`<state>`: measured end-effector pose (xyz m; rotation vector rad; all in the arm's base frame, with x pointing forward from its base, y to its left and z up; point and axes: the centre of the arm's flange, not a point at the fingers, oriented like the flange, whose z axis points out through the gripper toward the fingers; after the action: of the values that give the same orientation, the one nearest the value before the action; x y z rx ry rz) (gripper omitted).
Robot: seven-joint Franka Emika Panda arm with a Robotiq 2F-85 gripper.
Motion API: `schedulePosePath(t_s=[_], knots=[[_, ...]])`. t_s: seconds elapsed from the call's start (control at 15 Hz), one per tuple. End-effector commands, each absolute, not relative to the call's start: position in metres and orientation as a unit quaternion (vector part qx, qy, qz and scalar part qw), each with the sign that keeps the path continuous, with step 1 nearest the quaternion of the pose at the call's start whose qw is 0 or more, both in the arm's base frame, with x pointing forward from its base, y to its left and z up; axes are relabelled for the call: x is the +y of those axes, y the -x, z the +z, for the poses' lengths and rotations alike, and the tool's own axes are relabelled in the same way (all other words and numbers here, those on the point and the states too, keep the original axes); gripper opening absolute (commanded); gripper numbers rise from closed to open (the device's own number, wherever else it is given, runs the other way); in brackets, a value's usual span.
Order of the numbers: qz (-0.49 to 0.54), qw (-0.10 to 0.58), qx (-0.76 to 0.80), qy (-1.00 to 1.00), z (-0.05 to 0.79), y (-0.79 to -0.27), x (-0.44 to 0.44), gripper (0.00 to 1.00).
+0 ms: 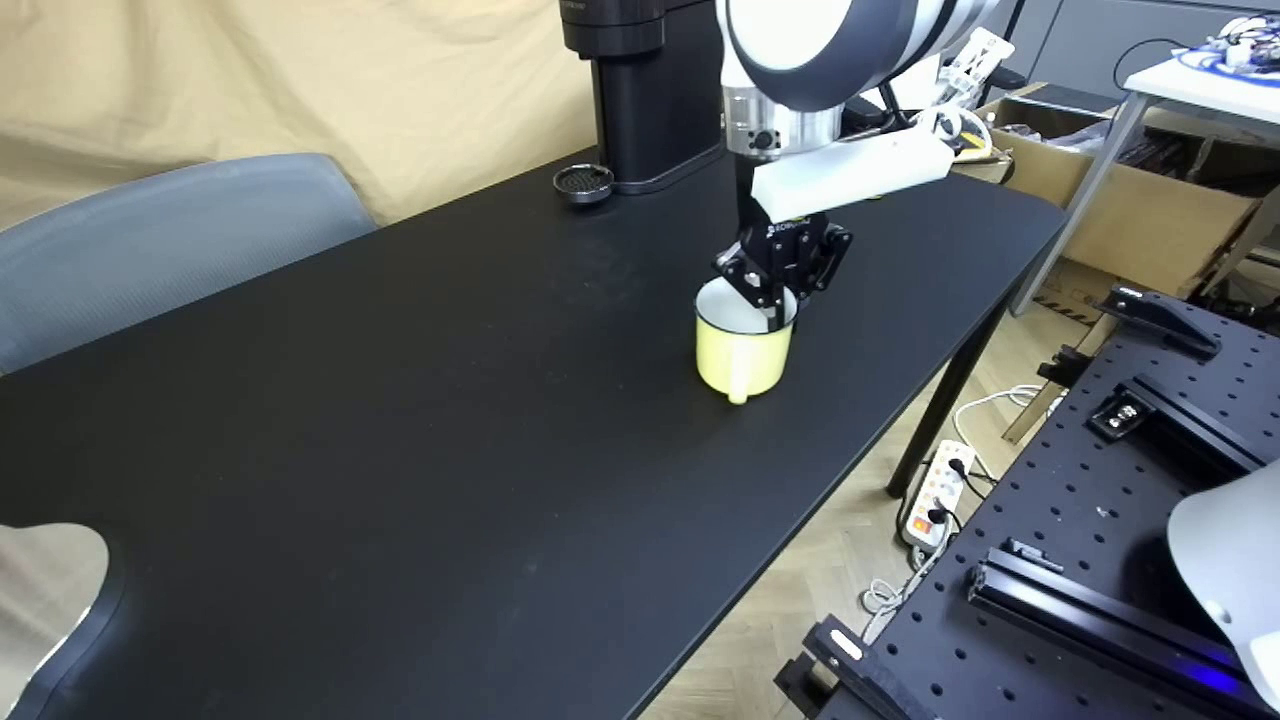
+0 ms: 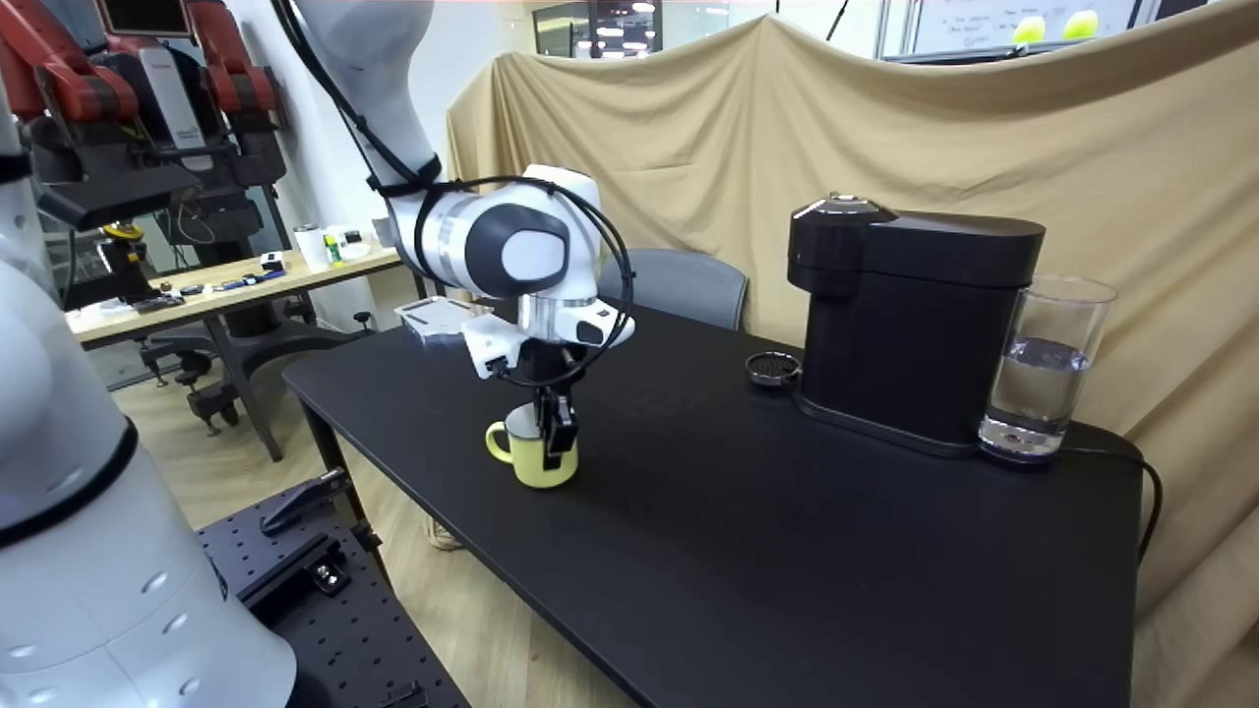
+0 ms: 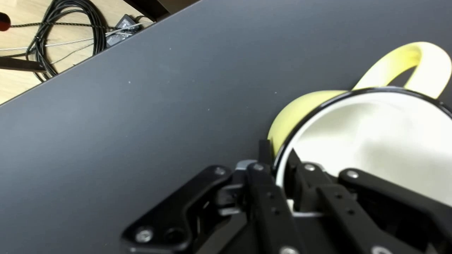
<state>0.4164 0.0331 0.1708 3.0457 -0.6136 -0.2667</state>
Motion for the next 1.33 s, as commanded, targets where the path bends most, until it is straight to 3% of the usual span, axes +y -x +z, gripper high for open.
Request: schedulePosePath(t_s=[0.0,0.73,1.27], knots=[[-0.079,0.016,-0.196,-0.977,0.188,-0.432,0.038,0.03],[-0.087,0.028,-0.176,-0.980,0.239,-0.565,0.054,0.03],[-0.089,0.053,-0.149,-0.983,0.199,-0.588,0.085,0.03]])
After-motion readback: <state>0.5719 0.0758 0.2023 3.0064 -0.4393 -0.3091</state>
